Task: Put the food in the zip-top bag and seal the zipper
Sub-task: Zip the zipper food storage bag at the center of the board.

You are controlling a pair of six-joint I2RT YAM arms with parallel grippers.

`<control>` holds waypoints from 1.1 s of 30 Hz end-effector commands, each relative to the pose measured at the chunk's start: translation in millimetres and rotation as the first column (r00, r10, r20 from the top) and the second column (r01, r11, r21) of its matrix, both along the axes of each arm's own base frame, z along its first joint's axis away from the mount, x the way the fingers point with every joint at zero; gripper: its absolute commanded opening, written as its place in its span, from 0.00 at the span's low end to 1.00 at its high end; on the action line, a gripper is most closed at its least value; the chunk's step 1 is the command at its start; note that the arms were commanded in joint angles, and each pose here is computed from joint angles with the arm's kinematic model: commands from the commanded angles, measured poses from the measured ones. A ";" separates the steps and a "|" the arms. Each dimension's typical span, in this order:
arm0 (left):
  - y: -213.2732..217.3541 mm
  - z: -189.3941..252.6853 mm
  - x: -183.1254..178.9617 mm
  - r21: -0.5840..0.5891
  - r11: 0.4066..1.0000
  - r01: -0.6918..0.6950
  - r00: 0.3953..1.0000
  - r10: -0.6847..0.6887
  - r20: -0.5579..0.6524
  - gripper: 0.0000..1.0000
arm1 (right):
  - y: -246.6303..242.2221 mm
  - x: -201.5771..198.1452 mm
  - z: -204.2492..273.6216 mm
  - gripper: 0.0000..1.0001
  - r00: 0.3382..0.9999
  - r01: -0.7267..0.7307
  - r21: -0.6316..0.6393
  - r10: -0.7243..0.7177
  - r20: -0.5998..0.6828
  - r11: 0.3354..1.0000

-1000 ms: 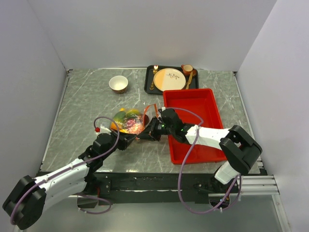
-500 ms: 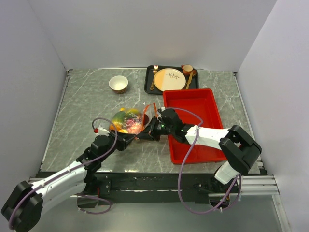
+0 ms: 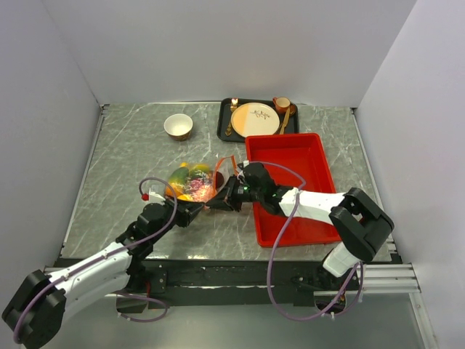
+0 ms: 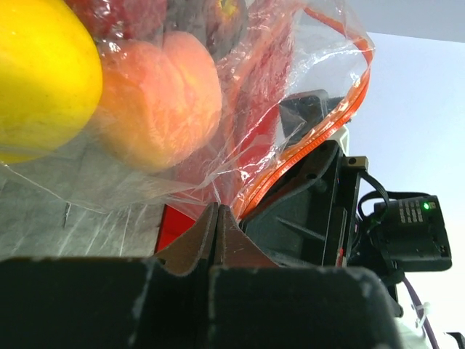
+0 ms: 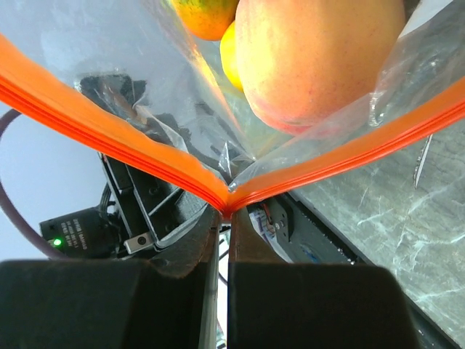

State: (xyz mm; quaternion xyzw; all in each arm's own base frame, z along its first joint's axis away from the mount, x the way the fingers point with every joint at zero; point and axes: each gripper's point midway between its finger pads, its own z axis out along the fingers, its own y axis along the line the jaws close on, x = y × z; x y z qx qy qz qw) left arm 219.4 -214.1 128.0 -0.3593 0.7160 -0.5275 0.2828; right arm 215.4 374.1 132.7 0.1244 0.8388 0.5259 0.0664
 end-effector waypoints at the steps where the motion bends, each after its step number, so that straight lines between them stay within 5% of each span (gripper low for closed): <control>1: -7.7 11.9 -8.2 -0.035 0.998 0.059 0.997 -0.057 0.058 0.01 | -8.6 31.5 14.6 0.00 0.995 0.075 0.044 -0.078 0.059 0.996; 16: -2.9 8.1 -14.2 -0.040 0.997 0.061 0.996 -0.058 0.075 0.01 | -17.6 53.2 27.3 0.00 0.986 0.115 0.008 -0.115 0.121 0.993; 20: -7.3 13.7 -8.8 -0.049 0.997 0.061 0.995 -0.057 0.088 0.41 | -19.0 46.1 29.8 0.00 0.986 0.104 0.011 -0.104 0.130 0.995; 23: -11.7 19.8 -4.1 -0.075 0.995 0.062 0.993 -0.054 0.109 0.54 | -18.9 39.2 31.2 0.00 0.987 0.092 0.009 -0.092 0.132 0.996; 33: -24.3 32.5 2.9 -0.145 0.985 0.089 0.989 -0.070 0.131 0.57 | -15.1 23.0 25.4 0.00 0.991 0.058 -0.009 -0.056 0.120 0.998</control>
